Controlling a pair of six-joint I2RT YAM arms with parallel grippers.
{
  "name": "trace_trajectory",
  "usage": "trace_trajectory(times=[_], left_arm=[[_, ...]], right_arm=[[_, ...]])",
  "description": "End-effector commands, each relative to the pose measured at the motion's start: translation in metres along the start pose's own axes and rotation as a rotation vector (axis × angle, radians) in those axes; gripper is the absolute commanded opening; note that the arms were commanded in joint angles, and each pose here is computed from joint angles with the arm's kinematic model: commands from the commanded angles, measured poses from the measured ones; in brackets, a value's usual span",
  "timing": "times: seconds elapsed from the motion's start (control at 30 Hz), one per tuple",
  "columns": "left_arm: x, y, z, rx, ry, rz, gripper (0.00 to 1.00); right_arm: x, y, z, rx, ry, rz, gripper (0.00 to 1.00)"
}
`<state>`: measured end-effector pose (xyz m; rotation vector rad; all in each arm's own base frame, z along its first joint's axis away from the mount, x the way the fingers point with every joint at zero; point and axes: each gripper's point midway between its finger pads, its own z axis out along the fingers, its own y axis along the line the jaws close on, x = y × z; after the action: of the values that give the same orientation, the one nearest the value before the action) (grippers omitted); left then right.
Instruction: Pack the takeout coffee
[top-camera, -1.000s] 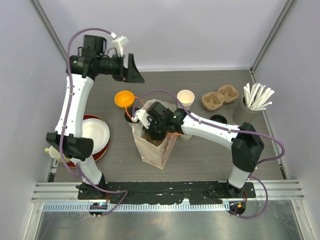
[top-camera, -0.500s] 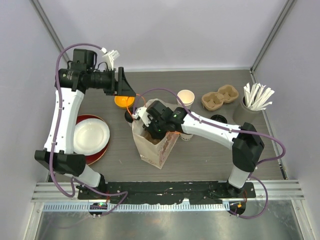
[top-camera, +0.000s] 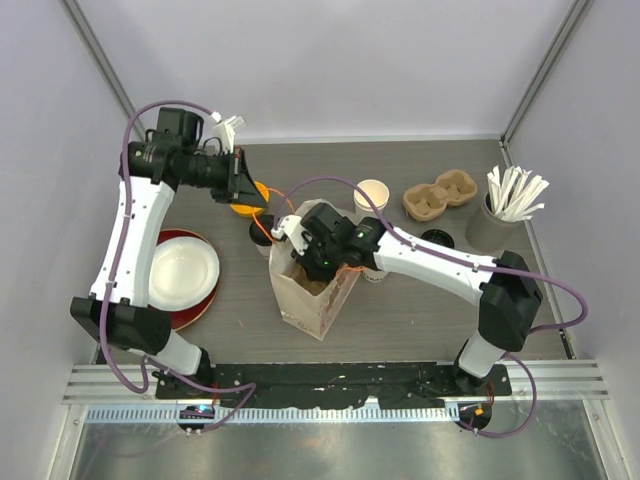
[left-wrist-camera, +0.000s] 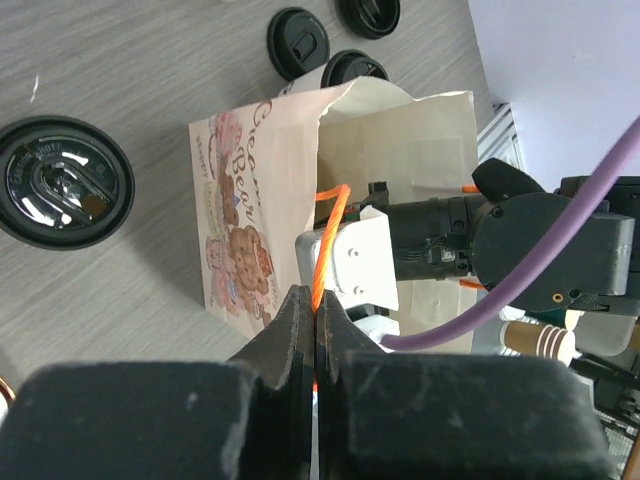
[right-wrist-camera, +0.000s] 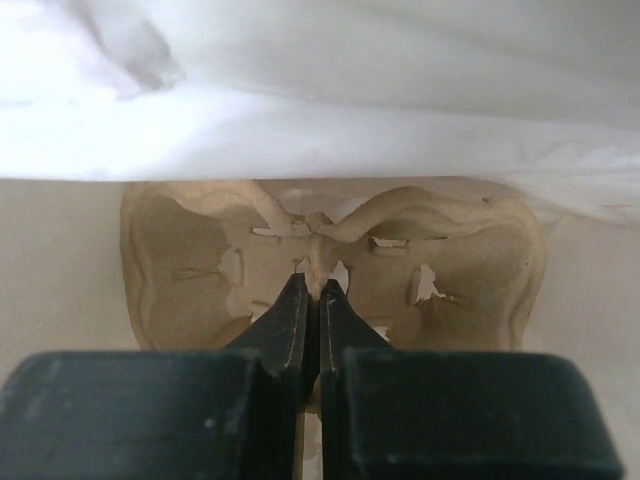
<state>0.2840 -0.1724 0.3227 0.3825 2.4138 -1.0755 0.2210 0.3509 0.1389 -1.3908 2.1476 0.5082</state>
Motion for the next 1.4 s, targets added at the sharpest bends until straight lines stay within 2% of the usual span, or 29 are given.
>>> trace_trajectory(times=[0.0,0.07,0.27,0.37,0.57,0.73,0.87,1.03,1.2,1.23,1.3,1.33,1.37], left_arm=[[-0.019,-0.029,-0.02,0.045,-0.097,0.09,0.0],[-0.027,-0.04,-0.027,0.065,-0.155,0.102,0.0],[-0.02,-0.035,-0.035,-0.001,-0.171,0.117,0.0],[-0.023,-0.05,-0.04,0.051,-0.205,0.13,0.0],[-0.003,-0.033,-0.022,0.054,-0.166,0.067,0.0],[0.001,-0.038,-0.021,0.082,-0.192,0.11,0.0],[0.011,-0.044,-0.015,0.104,-0.169,0.149,0.0],[0.017,-0.043,-0.018,0.085,-0.159,0.194,0.0],[0.017,-0.043,-0.018,0.074,-0.158,0.225,0.0],[0.017,-0.043,-0.019,0.068,-0.163,0.233,0.0],[0.017,-0.042,-0.019,0.063,-0.164,0.234,0.0],[0.018,-0.043,-0.019,0.064,-0.162,0.235,0.0],[0.018,-0.042,-0.019,0.056,-0.164,0.235,0.0]], right_arm=[[0.005,0.014,-0.018,-0.046,-0.016,0.051,0.02],[0.015,0.014,-0.015,-0.039,0.017,0.055,0.02],[0.028,0.009,-0.013,-0.038,0.077,0.039,0.02],[0.029,0.01,-0.005,-0.052,0.091,0.045,0.02],[0.023,0.009,0.015,-0.068,0.126,0.051,0.02],[0.03,0.01,0.016,-0.074,0.145,0.041,0.07],[0.017,0.01,0.008,-0.08,0.136,0.047,0.4],[-0.007,0.007,-0.012,-0.043,0.063,0.067,0.52],[-0.019,0.0,-0.029,0.007,0.021,0.078,0.6],[-0.022,0.0,-0.032,0.011,0.011,0.072,0.74],[-0.028,-0.003,-0.037,0.026,-0.012,0.066,0.75],[-0.03,-0.005,-0.039,0.035,-0.015,0.063,0.8],[-0.034,-0.004,-0.043,0.034,-0.03,0.06,0.9]])
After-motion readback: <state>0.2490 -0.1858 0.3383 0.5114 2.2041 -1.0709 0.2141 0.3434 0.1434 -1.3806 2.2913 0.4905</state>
